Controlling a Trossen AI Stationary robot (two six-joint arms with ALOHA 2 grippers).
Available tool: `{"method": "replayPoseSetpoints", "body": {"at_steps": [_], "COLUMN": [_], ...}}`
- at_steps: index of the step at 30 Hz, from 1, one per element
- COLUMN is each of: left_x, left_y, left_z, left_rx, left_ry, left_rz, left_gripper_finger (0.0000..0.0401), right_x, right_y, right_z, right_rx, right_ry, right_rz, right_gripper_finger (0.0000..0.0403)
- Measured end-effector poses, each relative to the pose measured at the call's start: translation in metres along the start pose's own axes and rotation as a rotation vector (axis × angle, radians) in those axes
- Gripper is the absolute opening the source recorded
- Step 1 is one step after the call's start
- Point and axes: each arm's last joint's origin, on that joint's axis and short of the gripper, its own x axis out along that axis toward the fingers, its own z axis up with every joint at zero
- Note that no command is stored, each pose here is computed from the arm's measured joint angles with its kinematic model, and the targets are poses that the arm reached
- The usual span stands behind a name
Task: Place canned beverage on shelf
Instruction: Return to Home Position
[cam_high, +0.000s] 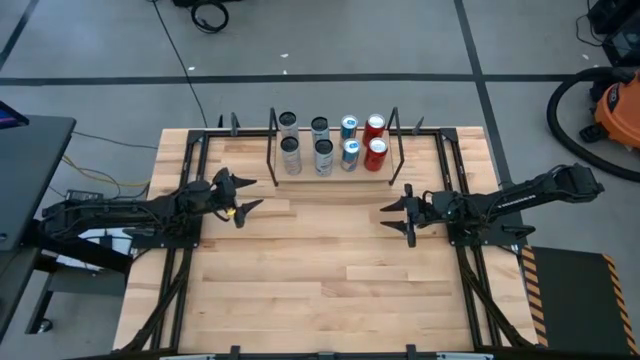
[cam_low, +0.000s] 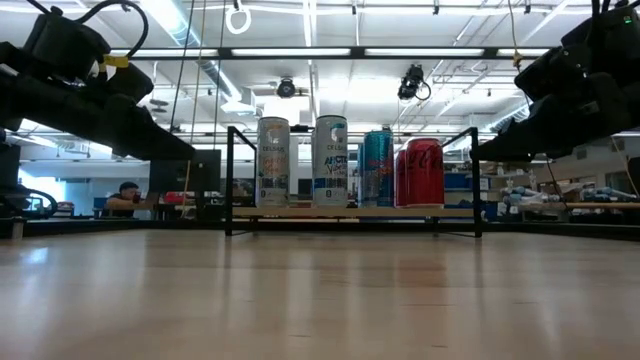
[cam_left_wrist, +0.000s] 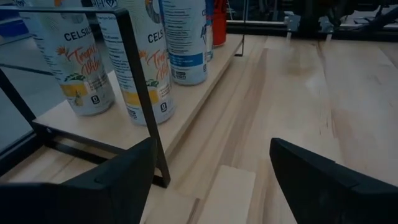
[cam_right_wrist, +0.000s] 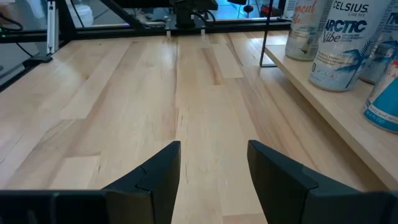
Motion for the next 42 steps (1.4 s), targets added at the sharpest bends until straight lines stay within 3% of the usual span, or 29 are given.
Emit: {"method": "replayPoseSetpoints", "body": {"at_steps": [6,20,27,42], "left_x": [-0.004,-0.031,-0.040,-0.050], "left_y": [0.000,0.005,0.006,-0.012], "left_z": [0.005,0.032,0.038,0.041], "left_rx": [-0.008,-0.060,-0.075,-0.089], "left_ry": [-0.048,-0.383,-0.472,-0.525], "left_rz": [-0.001,0.003,0.000,-0.211], "left_gripper_finger": [0.0316,0.0316,0.0316,0.0316], "right_x": [-0.003,-0.033,-0.038,-0.051], "right_y": [0.000,-0.001,-0.003,-0.014], "right_z": [0.004,0.039,0.043,0.051], "right_rx": [0.003,0.038,0.043,0.050], "right_ry": [-0.038,-0.405,-0.456,-0.574], "right_rz": [0.002,0.016,0.006,-0.086], "right_gripper_finger": [0.0194,0.0194,0.0194,0.0194]}}
